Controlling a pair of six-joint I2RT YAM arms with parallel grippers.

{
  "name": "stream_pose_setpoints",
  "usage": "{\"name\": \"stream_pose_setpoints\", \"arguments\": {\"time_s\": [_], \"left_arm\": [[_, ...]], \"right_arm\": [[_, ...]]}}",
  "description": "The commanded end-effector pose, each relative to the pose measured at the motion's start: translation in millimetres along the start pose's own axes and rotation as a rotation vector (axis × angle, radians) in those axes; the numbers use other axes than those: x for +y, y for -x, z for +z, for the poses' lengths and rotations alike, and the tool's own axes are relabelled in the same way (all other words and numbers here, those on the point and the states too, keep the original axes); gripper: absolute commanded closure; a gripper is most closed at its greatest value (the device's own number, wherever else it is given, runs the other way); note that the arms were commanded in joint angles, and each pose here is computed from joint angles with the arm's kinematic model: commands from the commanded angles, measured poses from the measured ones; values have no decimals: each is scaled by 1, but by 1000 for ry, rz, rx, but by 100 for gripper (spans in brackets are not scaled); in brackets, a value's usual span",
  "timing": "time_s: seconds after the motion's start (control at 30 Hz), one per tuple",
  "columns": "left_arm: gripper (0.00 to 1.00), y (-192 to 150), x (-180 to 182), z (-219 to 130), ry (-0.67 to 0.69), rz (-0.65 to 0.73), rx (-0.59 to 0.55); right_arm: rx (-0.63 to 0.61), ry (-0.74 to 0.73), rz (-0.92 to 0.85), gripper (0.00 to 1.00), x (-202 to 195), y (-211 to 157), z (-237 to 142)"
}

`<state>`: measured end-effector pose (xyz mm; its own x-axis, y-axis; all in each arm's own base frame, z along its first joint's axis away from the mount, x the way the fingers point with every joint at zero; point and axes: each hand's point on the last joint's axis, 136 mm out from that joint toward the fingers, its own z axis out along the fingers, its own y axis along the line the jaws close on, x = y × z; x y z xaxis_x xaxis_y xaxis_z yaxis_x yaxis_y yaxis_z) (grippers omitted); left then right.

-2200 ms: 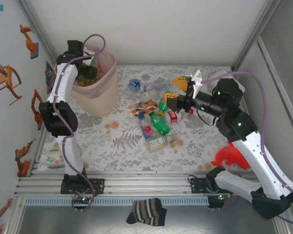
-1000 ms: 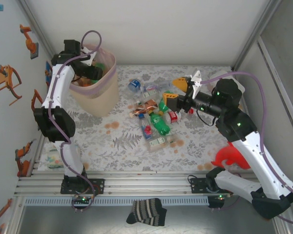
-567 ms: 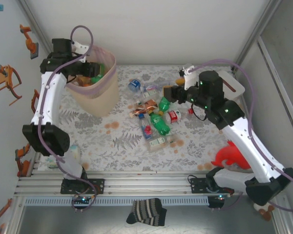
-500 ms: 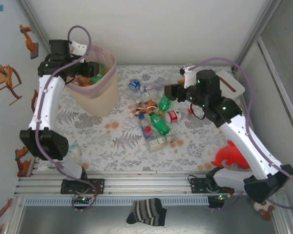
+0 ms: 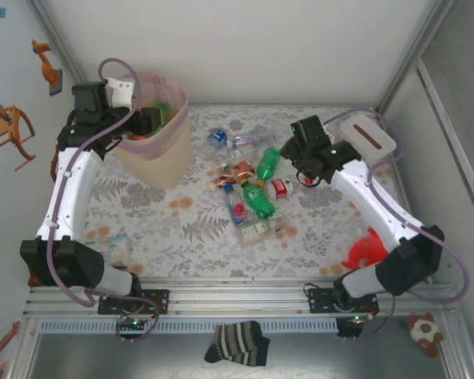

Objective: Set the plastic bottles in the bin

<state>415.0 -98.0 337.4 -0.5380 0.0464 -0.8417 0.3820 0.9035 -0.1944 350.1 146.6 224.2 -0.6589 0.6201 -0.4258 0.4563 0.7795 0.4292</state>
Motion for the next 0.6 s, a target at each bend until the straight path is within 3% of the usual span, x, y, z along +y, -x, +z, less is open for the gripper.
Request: {"name": "stream_pose_setpoints", "arguments": {"time_s": [0.0, 0.17, 0.4, 0.57], "left_arm": [[36, 7, -10, -8, -36, -2, -44], [37, 1, -11, -7, -43, -10, -37], [37, -1, -16, -6, -67, -19, -34], [37, -3, -20, -5, -78, -20, -29]], "right_arm": [[64, -139, 210, 34, -28, -9, 15], [133, -215, 301, 32, -45, -15, 44], [194, -261, 414, 2, -53, -19, 79], [252, -283, 469, 1, -54, -30, 106]]}}
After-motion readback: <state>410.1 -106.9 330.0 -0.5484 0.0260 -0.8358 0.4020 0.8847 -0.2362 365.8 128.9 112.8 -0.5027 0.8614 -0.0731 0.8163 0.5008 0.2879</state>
